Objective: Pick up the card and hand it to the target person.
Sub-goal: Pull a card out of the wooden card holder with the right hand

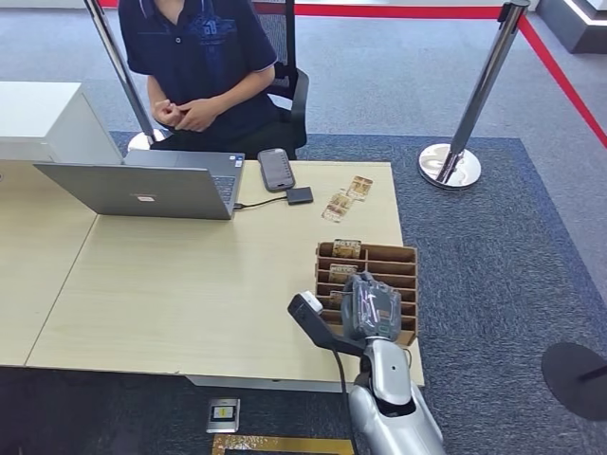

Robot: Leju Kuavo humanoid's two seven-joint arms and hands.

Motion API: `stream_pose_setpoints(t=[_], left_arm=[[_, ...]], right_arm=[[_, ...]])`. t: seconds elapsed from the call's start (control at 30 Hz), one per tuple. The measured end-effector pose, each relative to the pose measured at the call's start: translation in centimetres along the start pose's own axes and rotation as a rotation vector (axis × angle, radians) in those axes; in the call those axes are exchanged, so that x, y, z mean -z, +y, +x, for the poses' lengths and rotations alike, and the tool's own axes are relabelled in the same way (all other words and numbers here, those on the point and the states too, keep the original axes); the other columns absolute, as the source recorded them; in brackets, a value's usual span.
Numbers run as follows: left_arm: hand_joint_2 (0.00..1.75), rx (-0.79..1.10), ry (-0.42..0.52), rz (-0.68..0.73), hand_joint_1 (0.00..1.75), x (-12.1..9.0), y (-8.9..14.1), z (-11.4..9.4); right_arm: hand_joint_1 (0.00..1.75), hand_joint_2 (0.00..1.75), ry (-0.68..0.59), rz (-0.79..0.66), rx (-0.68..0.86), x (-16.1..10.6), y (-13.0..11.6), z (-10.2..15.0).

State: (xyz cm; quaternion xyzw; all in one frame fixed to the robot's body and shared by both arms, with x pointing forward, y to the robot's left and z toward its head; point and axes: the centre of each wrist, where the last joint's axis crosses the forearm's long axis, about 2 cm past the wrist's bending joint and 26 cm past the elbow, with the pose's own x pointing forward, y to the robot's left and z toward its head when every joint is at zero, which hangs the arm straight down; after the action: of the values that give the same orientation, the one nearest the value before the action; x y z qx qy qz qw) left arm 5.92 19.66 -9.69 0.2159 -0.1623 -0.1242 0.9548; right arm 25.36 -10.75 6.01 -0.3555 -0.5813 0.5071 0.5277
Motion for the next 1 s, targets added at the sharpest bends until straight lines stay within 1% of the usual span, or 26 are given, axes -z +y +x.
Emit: stream_pose_setpoints(t=[0.57, 0.87, 1.0], left_arm=[[0.0, -0.008, -0.002, 0.002, 0.0, 0.0, 0.0, 0.0], [0.0, -0.011, 0.0, 0.008, 0.0, 0.0, 0.0, 0.0], [0.0, -0.012, 0.0, 0.009, 0.0, 0.0, 0.0, 0.0]], right_arm=[[1.4, 1.75, -0.038, -0.082, -0.028, 0.0, -1.7, 0.1], [1.37, 1.75, -0.062, -0.115, -0.038, 0.7, -2.6, 0.2], [1.35, 1.75, -0.085, -0.157, -0.053, 1.1, -3.5, 0.5]])
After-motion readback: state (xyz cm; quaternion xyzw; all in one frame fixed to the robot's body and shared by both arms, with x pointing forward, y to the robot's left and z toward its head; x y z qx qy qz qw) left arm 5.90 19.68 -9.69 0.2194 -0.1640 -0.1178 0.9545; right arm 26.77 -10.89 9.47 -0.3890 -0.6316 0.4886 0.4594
